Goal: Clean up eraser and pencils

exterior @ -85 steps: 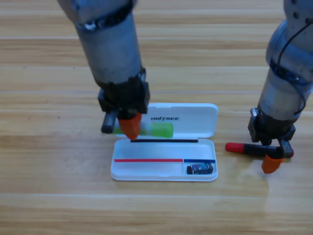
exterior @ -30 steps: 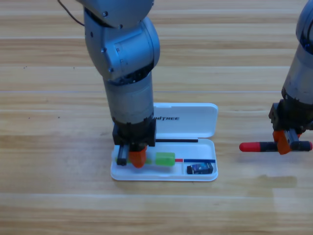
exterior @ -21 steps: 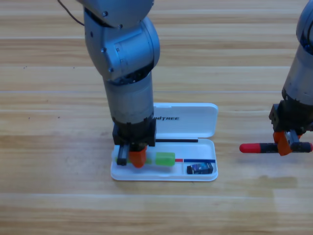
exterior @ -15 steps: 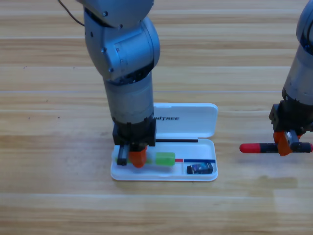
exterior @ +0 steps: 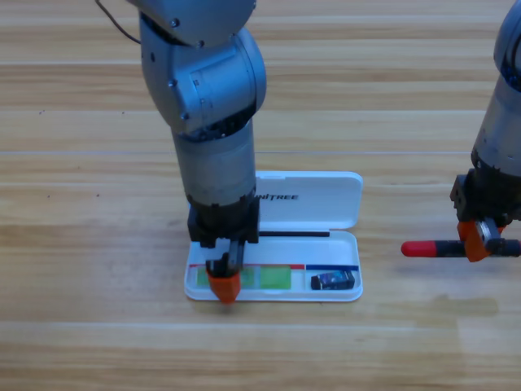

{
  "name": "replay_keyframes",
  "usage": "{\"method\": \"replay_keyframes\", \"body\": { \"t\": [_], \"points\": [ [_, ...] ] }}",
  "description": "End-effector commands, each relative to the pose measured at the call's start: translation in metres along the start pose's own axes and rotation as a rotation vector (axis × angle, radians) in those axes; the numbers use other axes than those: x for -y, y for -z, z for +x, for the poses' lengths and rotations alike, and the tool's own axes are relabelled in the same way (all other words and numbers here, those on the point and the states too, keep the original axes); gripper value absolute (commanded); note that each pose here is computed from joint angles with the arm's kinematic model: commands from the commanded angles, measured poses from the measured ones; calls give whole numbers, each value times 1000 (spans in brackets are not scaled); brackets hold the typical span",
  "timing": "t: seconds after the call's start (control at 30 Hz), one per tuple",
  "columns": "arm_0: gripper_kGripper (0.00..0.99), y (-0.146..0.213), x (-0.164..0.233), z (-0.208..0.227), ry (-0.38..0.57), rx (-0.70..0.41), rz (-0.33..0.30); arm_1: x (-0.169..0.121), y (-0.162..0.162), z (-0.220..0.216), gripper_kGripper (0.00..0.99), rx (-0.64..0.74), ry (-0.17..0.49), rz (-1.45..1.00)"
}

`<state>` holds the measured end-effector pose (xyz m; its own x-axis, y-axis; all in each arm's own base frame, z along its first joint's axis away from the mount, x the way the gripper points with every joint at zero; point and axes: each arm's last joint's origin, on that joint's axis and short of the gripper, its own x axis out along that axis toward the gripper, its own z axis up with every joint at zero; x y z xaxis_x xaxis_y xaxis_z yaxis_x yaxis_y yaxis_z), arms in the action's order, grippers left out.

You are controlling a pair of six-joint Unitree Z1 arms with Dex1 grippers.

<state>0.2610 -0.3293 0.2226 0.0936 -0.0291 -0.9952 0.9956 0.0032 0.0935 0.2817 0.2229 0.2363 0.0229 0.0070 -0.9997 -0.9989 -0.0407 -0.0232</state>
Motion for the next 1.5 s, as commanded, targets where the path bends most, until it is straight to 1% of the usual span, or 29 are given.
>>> {"method": "replay_keyframes", "body": {
  "t": [0.03,0.13,0.23,0.33,0.43,0.53,0.6,0.73,0.87,1.1,1.27,1.43,1.5],
  "points": [
    [990,-6,6,16,25,-27,8,-15,1,-9,0,-1,-9,-16],
    [990,-5,6,13,24,-28,8,-21,1,-15,0,4,-23,-22],
    [990,0,9,0,21,-22,7,-33,0,-25,0,14,-41,-43],
    [990,11,15,-26,1,-1,3,-46,-6,-38,0,24,-43,-63],
    [990,29,26,-66,-34,45,-1,-55,-17,-47,0,34,-33,-85],
    [990,52,39,-110,-80,106,-8,-57,-36,-52,0,43,-24,-103],
    [990,73,43,-136,-112,140,-32,-53,-53,-49,0,43,-25,-114],
    [990,111,43,-171,-160,191,-71,-40,-92,-35,0,37,-29,-137],
    [990,132,39,-180,-182,194,-109,-17,-126,-12,0,33,-24,-126],
    [990,143,24,-176,-189,201,-178,8,-165,22,0,32,-25,-122],
    [990,158,9,-182,-230,214,-240,17,-177,33,0,27,-8,-123],
    [990,175,-6,-188,-271,220,-295,16,-180,34,0,28,-7,-126],
    [990,178,-8,-189,-277,220,-307,16,-180,34,0,28,-7,-125]
  ]
}}
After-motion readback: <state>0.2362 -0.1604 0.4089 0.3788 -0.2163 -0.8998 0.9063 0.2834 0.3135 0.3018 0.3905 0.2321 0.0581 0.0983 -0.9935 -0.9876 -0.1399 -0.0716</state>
